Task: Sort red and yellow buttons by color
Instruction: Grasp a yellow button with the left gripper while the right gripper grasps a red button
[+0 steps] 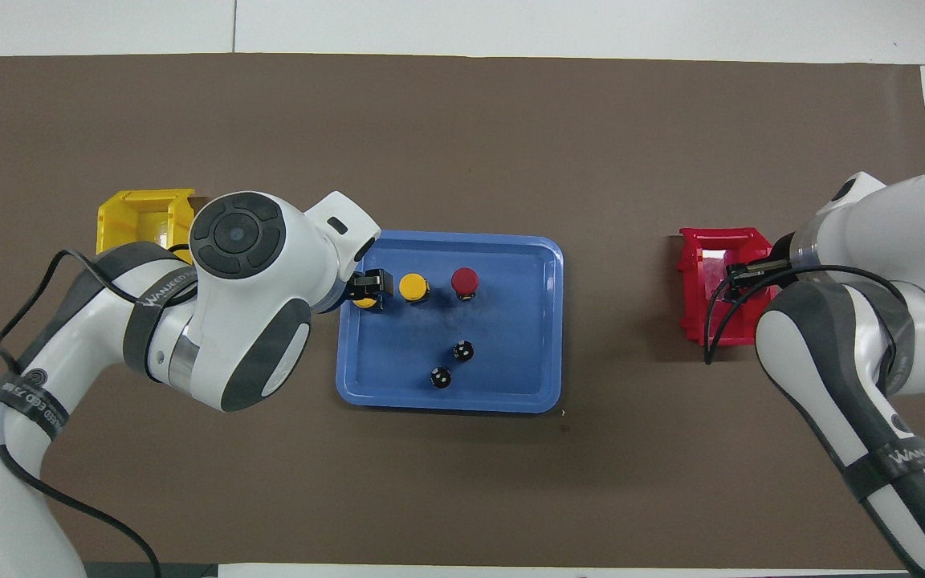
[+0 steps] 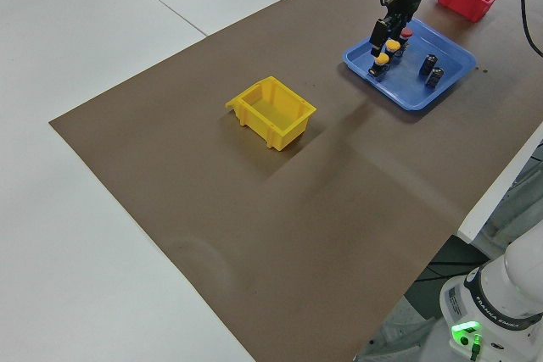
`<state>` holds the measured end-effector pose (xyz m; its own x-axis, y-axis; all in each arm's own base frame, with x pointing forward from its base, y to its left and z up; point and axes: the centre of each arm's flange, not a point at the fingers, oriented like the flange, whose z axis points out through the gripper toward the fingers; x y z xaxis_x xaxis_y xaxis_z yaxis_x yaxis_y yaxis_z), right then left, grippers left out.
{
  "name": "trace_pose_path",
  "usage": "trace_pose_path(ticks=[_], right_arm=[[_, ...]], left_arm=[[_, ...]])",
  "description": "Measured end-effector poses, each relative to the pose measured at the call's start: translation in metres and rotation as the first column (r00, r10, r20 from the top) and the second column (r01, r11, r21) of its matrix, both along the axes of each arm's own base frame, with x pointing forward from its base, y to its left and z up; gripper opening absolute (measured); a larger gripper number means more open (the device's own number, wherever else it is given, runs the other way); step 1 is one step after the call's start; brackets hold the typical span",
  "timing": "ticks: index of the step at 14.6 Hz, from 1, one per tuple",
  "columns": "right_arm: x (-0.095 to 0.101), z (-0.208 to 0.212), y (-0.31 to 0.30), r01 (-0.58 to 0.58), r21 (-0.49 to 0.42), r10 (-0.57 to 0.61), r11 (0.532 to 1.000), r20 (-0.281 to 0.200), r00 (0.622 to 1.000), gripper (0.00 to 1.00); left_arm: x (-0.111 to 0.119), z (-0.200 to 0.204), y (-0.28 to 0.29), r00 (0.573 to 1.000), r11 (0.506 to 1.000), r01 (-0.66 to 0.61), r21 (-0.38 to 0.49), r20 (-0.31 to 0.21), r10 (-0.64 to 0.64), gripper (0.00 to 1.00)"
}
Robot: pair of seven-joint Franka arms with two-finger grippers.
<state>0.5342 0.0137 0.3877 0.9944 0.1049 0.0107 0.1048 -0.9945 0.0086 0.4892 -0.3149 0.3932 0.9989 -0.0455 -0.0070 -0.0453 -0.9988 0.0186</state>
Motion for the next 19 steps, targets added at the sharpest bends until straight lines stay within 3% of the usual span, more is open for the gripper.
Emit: trace_pose_path(ticks=[5,8,10,11,14,17,19], right_arm=[[-0.025,-0.042,0.000,-0.012,0.001,0.012,1.000,0.033,0.999,0.41],[-0.030,-0.046,-0.001,-0.014,0.001,0.014,1.000,0.039,0.999,0.44],[-0.031,-0.042,-0.001,-0.015,0.001,0.015,1.000,0.036,0.999,0.61],[-0.029,-0.037,-0.001,-0.015,0.000,0.015,1.000,0.021,1.000,0.64],[-0.015,-0.005,0.000,-0.015,-0.001,0.015,1.000,-0.024,1.000,0.67],[0.005,0.041,0.009,-0.029,-0.002,0.029,1.000,-0.043,0.999,0.69],[0.025,0.072,0.038,-0.033,0.007,0.033,0.999,-0.022,0.999,0.70]], left_arm=[[-0.002,-0.018,-0.007,1.000,1.000,-0.013,-0.016,0.023,0.013,0.95],[-0.001,-0.028,-0.012,0.999,1.000,-0.019,-0.024,0.033,0.019,0.93],[0.001,-0.035,-0.014,0.999,0.999,-0.019,-0.027,0.036,0.020,0.88],[0.001,-0.037,-0.015,0.999,0.999,-0.020,-0.028,0.039,0.021,0.77],[0.002,-0.038,-0.014,0.999,0.999,-0.028,-0.030,0.041,0.029,0.42],[0.003,-0.037,-0.015,0.999,0.999,-0.034,-0.030,0.041,0.036,0.41],[0.005,-0.028,-0.015,0.999,0.999,-0.038,-0.019,0.026,0.039,0.41]])
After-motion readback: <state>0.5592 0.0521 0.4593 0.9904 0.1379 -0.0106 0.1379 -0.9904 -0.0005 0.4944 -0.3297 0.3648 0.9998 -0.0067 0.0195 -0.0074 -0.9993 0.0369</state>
